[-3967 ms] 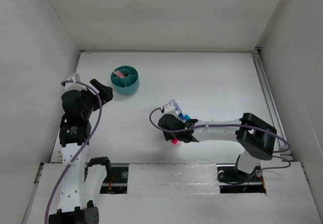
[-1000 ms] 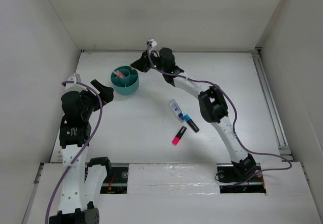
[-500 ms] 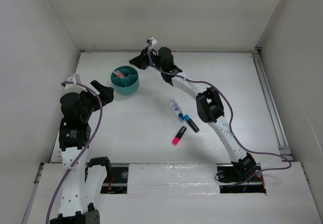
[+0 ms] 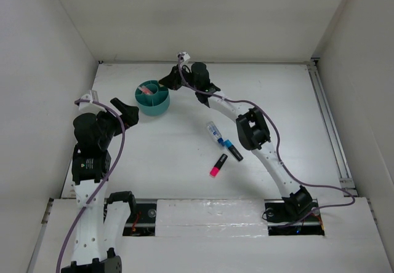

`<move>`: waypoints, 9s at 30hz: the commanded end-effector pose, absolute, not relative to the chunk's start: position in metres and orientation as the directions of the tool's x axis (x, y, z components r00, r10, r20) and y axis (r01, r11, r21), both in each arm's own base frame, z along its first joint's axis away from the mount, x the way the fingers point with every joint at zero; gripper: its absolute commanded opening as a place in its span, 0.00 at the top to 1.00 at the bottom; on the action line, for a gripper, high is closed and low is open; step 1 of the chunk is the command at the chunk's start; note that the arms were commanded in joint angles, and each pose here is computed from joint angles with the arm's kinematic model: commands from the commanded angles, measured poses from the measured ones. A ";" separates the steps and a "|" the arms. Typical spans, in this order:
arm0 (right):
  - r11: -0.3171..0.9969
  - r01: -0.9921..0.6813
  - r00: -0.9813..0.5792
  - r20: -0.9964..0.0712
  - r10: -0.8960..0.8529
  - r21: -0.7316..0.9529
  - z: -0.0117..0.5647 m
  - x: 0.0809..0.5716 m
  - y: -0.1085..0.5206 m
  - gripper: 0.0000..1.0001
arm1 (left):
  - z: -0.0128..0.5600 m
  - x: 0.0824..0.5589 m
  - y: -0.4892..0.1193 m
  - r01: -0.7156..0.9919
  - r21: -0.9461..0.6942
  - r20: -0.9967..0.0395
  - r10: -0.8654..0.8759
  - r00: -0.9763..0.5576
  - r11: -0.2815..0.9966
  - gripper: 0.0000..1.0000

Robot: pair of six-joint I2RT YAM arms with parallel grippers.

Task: Sort the stationery into containers
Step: Place the stationery in the storage box, then pick up the pen from the center of the board, then place the pen in the storage box.

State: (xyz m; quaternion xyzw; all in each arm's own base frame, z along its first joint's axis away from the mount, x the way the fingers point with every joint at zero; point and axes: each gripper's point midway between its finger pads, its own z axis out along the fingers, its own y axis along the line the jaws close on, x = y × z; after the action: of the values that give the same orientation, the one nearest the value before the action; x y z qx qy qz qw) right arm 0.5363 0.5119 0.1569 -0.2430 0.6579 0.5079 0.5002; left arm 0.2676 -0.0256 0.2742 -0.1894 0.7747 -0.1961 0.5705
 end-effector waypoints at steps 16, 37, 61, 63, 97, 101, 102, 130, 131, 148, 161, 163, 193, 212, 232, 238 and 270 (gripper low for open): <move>0.291 -0.880 -0.319 -0.922 0.220 0.374 0.183 0.525 0.512 0.59 | 0.286 0.268 -0.030 -0.014 -0.512 -0.832 -0.500 -0.239 0.859 0.00; 0.588 -0.757 -0.208 -0.958 0.197 0.285 0.265 0.517 0.407 0.00 | 0.282 0.270 -0.026 -0.039 -0.509 -0.829 -0.502 -0.246 0.860 0.00; 0.945 -0.286 -0.600 -0.799 -0.047 0.159 0.136 0.318 0.208 0.06 | 0.274 0.274 -0.028 -0.049 -0.520 -0.814 -0.512 -0.275 0.853 0.00; 0.943 -0.274 -0.623 -0.782 -0.022 0.191 0.118 0.308 0.208 0.07 | 0.274 0.274 -0.028 -0.049 -0.520 -0.814 -0.512 -0.275 0.853 0.00; 0.973 -0.200 -0.801 -0.592 -0.095 0.114 0.015 0.244 0.194 0.40 | 0.277 0.273 -0.036 -0.005 -0.530 -0.811 -0.509 -0.290 0.848 0.00; 0.978 -0.189 -0.824 -0.557 -0.105 0.094 0.007 0.239 0.190 0.56 | 0.277 0.273 -0.036 -0.005 -0.530 -0.811 -0.509 -0.290 0.848 0.00; 0.978 -0.189 -0.824 -0.557 -0.105 0.094 0.007 0.239 0.190 0.57 | 0.277 0.273 -0.036 -0.005 -0.530 -0.811 -0.509 -0.290 0.848 0.00; 0.939 -0.328 -0.602 -0.788 -0.125 0.101 0.129 0.280 0.274 1.00 | 0.272 0.270 -0.074 0.195 -0.577 -0.788 -0.476 -0.391 0.793 0.00; 0.928 -0.358 -0.585 -0.799 -0.140 0.099 0.134 0.281 0.287 1.00 | 0.274 0.270 -0.076 0.211 -0.577 -0.790 -0.473 -0.390 0.789 0.00; 0.606 -0.712 -0.413 -0.909 0.049 0.356 0.256 0.279 0.480 1.00 | 0.257 0.271 -0.087 0.231 -0.621 -0.746 -0.476 -0.465 0.749 0.00; 0.351 -0.829 -0.402 -0.900 0.170 0.436 0.296 0.237 0.521 1.00 | 0.259 0.270 -0.090 0.247 -0.629 -0.743 -0.477 -0.469 0.737 0.21; 0.330 -0.833 -0.413 -0.896 0.164 0.445 0.293 0.233 0.522 1.00 | 0.259 0.270 -0.090 0.247 -0.629 -0.743 -0.477 -0.469 0.737 0.30; 0.518 -0.771 -0.380 -0.920 0.093 0.370 0.244 0.252 0.449 0.15 | 0.325 0.319 -0.014 -0.119 -0.623 -0.755 -0.634 -0.168 0.773 1.00; 0.626 -0.691 -0.374 -0.920 0.119 0.362 0.238 0.213 0.335 0.11 | 0.285 0.425 0.024 -0.222 -0.754 -0.641 -0.766 0.045 0.618 1.00; 0.635 -0.680 -0.384 -0.916 0.118 0.367 0.233 0.205 0.319 0.09 | 0.213 0.453 0.014 -0.171 -0.775 -0.618 -0.786 0.005 0.608 1.00; 0.626 -0.691 -0.382 -0.918 0.109 0.362 0.236 0.207 0.323 0.09 | 0.204 0.459 0.010 -0.148 -0.778 -0.616 -0.788 -0.009 0.610 1.00; 0.631 -0.697 -0.373 -0.924 0.089 0.342 0.232 0.208 0.323 0.09 | 0.160 0.470 0.011 -0.185 -0.768 -0.617 -0.786 -0.049 0.614 0.85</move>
State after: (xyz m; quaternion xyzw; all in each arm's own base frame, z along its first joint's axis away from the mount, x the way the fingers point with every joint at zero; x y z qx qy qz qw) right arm 0.2048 0.3201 0.2130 -0.2085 0.7550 0.3644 0.5037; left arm 0.4670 0.0098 0.1506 -0.3695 0.6897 -0.2461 0.5720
